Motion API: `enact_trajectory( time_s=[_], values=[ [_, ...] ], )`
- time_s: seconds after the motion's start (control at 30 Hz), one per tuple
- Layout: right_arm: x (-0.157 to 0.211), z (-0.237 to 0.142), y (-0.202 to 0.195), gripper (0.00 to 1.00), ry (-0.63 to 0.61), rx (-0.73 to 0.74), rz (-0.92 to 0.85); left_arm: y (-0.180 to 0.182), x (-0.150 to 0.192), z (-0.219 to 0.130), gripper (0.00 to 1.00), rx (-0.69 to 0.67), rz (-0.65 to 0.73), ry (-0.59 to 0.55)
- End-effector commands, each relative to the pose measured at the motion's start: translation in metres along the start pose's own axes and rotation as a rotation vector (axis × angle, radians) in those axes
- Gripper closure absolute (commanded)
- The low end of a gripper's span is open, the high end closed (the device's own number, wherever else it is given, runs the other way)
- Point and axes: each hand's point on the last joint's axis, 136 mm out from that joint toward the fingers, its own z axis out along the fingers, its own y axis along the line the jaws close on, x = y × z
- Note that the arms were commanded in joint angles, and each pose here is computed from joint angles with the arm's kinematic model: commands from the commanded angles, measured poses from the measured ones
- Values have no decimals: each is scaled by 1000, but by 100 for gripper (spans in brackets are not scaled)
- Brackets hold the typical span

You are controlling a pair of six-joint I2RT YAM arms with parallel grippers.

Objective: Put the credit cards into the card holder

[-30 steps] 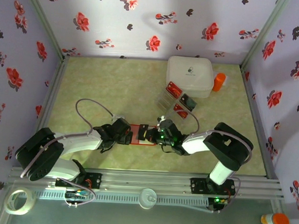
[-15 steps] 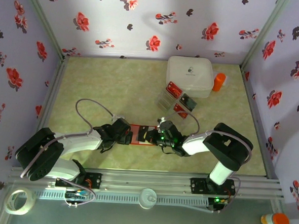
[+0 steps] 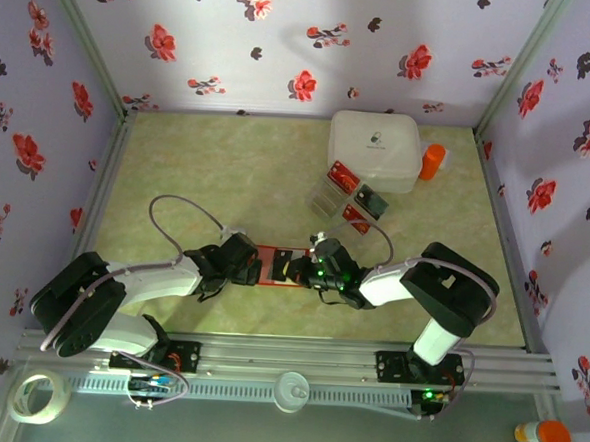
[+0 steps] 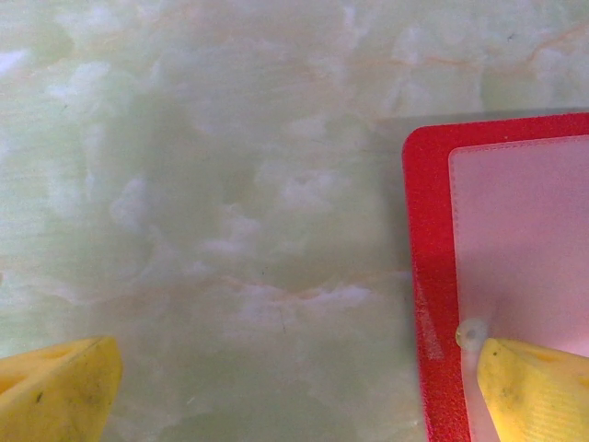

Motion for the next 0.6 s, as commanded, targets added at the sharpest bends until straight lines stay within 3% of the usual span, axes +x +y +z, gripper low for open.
enact_trajectory(
  time_s=[0.0, 0.37, 0.57],
  values=[
    [24, 3, -30, 100, 90, 104, 27, 8, 4, 2, 0, -31, -10, -2],
    [32, 9, -33, 100, 148, 123, 26, 8, 3, 2, 0, -30, -12, -4],
    [19, -9, -19, 67, 168, 163, -69, 8, 3, 1, 0, -30, -13, -5]
  ],
)
